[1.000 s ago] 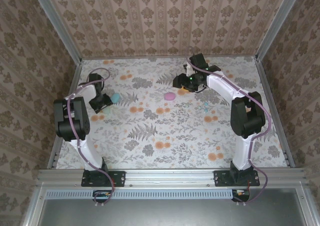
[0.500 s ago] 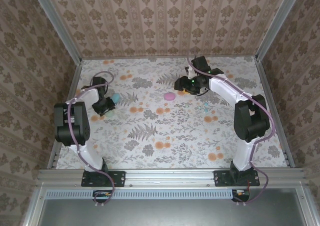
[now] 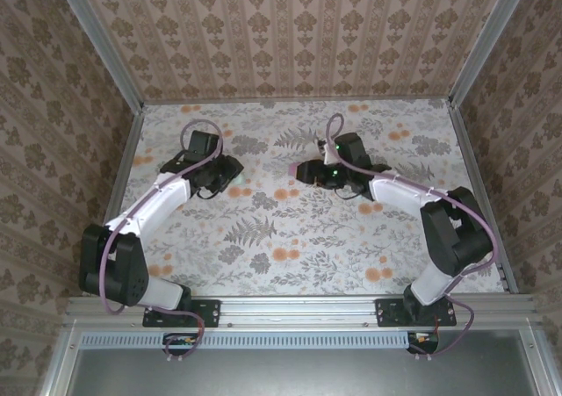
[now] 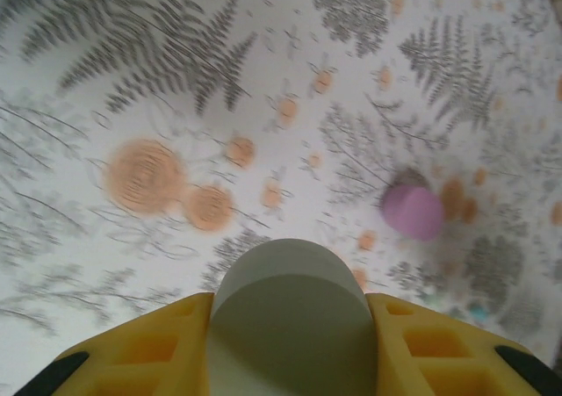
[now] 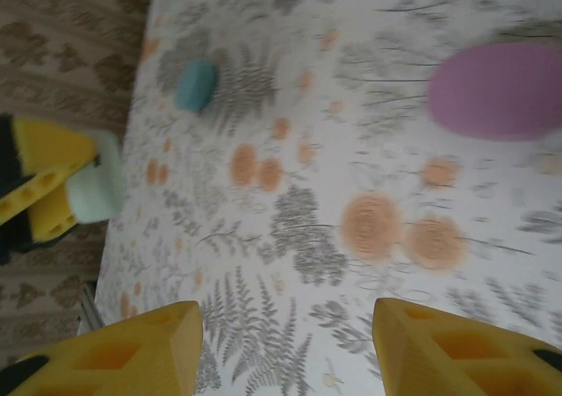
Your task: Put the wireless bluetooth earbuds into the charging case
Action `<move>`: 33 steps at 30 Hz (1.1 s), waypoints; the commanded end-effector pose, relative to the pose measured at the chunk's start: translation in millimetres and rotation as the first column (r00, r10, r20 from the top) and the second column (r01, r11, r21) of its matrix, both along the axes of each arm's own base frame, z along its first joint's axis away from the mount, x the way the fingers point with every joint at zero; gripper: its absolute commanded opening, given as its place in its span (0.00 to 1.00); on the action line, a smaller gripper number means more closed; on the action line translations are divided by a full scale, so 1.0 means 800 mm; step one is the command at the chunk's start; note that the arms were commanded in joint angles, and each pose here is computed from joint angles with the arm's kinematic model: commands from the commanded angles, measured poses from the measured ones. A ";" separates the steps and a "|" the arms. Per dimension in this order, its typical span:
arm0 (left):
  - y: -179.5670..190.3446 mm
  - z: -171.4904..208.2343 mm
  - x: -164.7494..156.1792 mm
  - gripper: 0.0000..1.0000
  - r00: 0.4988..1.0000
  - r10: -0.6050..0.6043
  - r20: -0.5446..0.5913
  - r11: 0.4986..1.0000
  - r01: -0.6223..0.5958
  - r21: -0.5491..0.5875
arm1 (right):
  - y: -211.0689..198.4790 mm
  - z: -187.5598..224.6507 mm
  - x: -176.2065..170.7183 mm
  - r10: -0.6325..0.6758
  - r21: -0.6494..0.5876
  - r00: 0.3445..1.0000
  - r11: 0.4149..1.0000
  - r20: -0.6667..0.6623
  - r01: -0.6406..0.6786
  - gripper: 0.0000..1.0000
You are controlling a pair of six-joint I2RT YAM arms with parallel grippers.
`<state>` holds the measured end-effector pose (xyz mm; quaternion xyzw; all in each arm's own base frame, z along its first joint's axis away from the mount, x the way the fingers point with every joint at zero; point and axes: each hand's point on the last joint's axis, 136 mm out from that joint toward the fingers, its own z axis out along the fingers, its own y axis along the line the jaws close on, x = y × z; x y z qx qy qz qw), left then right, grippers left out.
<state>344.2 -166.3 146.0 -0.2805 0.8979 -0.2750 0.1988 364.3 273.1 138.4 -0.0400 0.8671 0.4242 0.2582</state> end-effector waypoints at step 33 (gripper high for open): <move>-0.047 0.083 0.011 0.35 0.995 0.084 0.051 0.950 -0.064 -0.306 | 0.158 0.073 0.020 0.079 0.232 0.886 0.951 0.456 -0.204 0.61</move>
